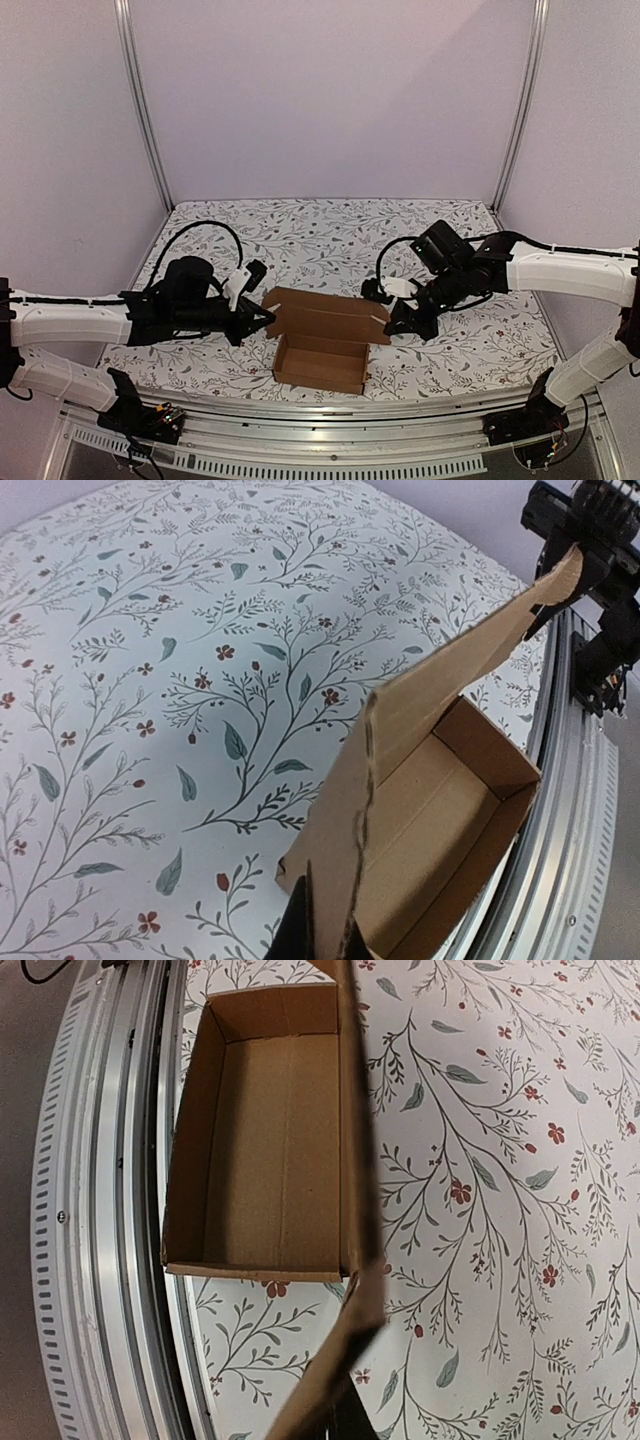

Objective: Fold the paper box

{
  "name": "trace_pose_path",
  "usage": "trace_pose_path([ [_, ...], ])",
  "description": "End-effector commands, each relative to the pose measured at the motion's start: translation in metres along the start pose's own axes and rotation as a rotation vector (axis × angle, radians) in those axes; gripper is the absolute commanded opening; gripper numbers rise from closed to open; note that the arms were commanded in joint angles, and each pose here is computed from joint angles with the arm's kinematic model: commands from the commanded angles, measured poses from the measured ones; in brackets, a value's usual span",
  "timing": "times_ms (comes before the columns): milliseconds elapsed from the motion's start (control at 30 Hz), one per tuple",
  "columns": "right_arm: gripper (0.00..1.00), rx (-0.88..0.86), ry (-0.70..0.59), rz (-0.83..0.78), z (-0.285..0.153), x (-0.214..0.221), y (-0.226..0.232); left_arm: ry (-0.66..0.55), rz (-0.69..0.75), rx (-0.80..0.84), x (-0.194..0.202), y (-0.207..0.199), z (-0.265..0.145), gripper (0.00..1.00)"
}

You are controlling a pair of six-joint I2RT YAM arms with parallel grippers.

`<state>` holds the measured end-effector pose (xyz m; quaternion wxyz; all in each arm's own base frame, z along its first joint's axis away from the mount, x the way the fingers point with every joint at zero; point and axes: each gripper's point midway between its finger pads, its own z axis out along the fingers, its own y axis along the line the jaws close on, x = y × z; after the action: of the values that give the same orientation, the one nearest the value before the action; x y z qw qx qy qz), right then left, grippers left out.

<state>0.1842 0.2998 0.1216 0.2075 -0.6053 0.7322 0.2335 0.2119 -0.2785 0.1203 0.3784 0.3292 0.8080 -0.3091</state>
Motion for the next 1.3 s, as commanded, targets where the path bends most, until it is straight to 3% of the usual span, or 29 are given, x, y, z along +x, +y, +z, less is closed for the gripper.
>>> trace_pose_path([
  [0,0.00,0.037,-0.019,0.015,-0.003,-0.003,-0.004,0.026,0.017,-0.013,0.003,-0.003,-0.001,0.00],
  [200,0.00,0.100,-0.081,0.023,0.000,-0.020,-0.005,0.016,0.000,-0.056,-0.003,-0.001,-0.004,0.00],
  [467,0.00,0.228,-0.157,0.064,0.009,-0.047,-0.002,-0.003,-0.130,-0.270,-0.011,0.024,-0.013,0.00],
  [667,0.00,0.364,-0.186,0.161,0.014,-0.059,-0.013,-0.031,-0.153,-0.276,-0.021,0.015,-0.009,0.00],
  [933,0.00,0.433,-0.279,0.418,0.025,-0.072,-0.024,-0.025,-0.165,-0.265,-0.021,0.000,0.006,0.00],
  [1267,0.00,0.493,-0.310,0.508,0.043,-0.072,-0.023,-0.024,-0.220,-0.291,-0.018,-0.006,0.014,0.00],
])
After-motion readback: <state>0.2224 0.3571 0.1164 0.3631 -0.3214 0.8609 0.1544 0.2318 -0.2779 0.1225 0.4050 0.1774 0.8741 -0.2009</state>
